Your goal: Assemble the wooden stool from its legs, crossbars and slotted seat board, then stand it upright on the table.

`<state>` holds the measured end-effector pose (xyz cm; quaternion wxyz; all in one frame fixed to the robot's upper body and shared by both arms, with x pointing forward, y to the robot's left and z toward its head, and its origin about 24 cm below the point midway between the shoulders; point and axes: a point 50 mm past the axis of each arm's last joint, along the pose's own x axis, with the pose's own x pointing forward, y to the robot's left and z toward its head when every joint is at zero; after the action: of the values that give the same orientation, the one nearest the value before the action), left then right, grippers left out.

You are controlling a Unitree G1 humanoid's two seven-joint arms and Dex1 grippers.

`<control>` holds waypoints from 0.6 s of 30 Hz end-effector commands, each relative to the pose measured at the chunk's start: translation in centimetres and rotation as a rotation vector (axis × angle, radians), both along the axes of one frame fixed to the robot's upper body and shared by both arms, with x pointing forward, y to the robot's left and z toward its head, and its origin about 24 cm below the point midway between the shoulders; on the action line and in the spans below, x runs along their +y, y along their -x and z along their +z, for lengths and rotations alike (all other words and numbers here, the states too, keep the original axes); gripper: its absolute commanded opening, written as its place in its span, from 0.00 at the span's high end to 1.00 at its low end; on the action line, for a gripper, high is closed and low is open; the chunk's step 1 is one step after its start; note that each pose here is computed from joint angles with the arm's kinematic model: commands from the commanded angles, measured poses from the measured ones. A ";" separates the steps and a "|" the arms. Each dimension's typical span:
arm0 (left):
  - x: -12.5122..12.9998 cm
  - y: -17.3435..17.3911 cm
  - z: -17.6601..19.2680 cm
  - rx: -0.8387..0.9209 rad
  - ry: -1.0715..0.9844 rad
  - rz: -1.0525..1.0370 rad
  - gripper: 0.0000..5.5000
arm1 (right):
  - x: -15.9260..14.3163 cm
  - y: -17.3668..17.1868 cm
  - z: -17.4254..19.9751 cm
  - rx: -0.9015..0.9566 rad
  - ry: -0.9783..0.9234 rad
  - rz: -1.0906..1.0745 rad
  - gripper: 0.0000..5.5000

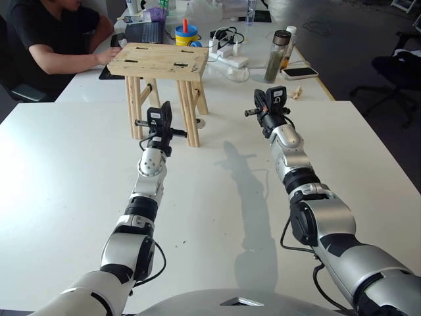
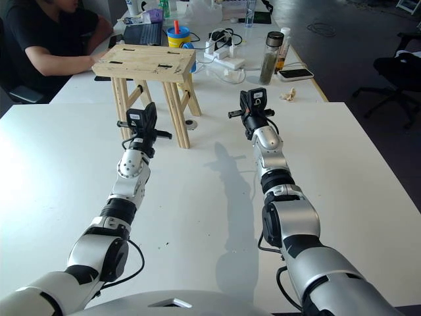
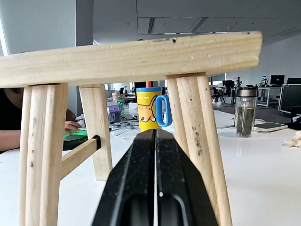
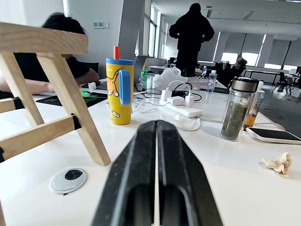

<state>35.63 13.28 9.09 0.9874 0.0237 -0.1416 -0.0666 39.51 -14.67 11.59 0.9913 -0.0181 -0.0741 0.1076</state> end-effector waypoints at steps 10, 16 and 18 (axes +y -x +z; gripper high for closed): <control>-1.1 -0.6 -0.1 0.047 -0.005 -0.138 1.00 | 2.6 1.1 -2.9 0.089 0.103 0.003 1.00; 0.6 -1.5 0.7 0.100 0.042 -0.195 1.00 | 4.6 2.2 -3.6 0.061 0.121 0.034 1.00; 1.4 -1.9 1.0 0.110 0.049 -0.161 1.00 | 4.6 2.9 -4.2 0.055 0.126 0.010 1.00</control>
<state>37.05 13.94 9.72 0.9826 -0.0171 -0.0993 -0.1559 37.25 -10.12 7.98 0.9882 -0.0754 -0.0415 0.1271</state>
